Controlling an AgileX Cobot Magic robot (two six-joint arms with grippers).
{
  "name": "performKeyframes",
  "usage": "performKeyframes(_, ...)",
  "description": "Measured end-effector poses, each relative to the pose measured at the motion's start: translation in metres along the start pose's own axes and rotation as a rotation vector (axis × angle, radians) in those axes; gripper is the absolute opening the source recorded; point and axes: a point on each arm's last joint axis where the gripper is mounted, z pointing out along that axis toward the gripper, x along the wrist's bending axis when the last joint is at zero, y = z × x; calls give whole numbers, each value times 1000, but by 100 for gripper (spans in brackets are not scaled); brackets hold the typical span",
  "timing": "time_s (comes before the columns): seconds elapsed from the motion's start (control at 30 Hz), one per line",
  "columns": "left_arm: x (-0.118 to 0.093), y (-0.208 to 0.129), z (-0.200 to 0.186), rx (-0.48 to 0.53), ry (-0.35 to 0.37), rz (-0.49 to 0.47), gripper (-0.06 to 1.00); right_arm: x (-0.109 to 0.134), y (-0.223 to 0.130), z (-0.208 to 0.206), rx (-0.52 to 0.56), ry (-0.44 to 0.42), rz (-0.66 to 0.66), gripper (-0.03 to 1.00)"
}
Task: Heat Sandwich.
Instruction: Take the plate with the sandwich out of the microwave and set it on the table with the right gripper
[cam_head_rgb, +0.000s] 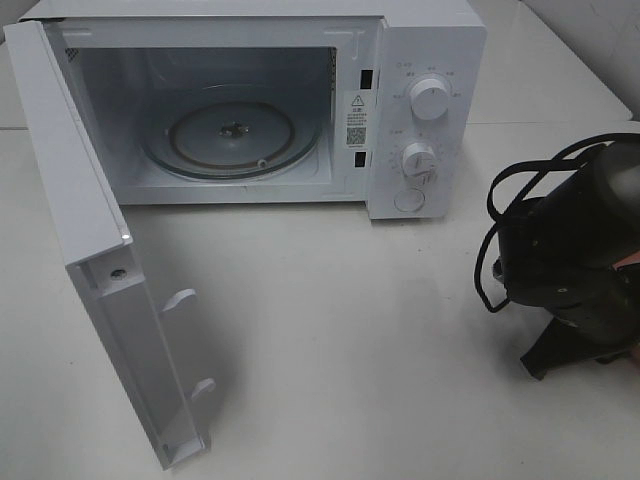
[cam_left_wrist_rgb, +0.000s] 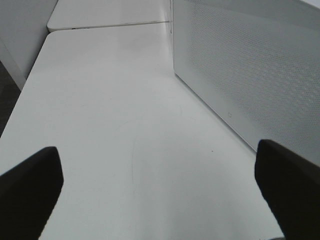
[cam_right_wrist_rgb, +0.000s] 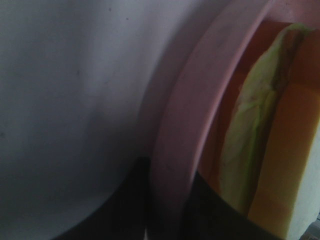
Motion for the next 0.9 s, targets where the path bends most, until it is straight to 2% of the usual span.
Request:
performKeyframes(0.2, 0, 0, 0, 0, 0, 0, 99, -4, 0, -5, 0, 25, 26, 23)
performKeyframes(0.27, 0, 0, 0, 0, 0, 0, 99, -9, 1, -13, -25, 57, 42, 33)
performKeyframes(0.3, 0, 0, 0, 0, 0, 0, 99, -9, 1, -13, -25, 57, 42, 33)
performKeyframes(0.37, 0, 0, 0, 0, 0, 0, 99, -18, 1, -23, -48, 77, 60, 40)
performKeyframes(0.43, 0, 0, 0, 0, 0, 0, 99, -25, 1, -30, -64, 95, 73, 51)
performKeyframes(0.5, 0, 0, 0, 0, 0, 0, 99, -27, 0, -34, -71, 104, 74, 55)
performKeyframes(0.53, 0, 0, 0, 0, 0, 0, 99, -34, -1, -42, -83, 131, 86, 62)
performKeyframes(0.63, 0, 0, 0, 0, 0, 0, 99, -40, -4, -49, -92, 161, 90, 67)
performKeyframes(0.7, 0, 0, 0, 0, 0, 0, 99, -50, -10, -63, -111, 216, 97, 74)
performKeyframes(0.83, 0, 0, 0, 0, 0, 0, 99, -63, -17, -78, -154, 269, 100, 77)
performKeyframes(0.9, 0, 0, 0, 0, 0, 0, 99, -76, -26, -94, -202, 328, 102, 78)
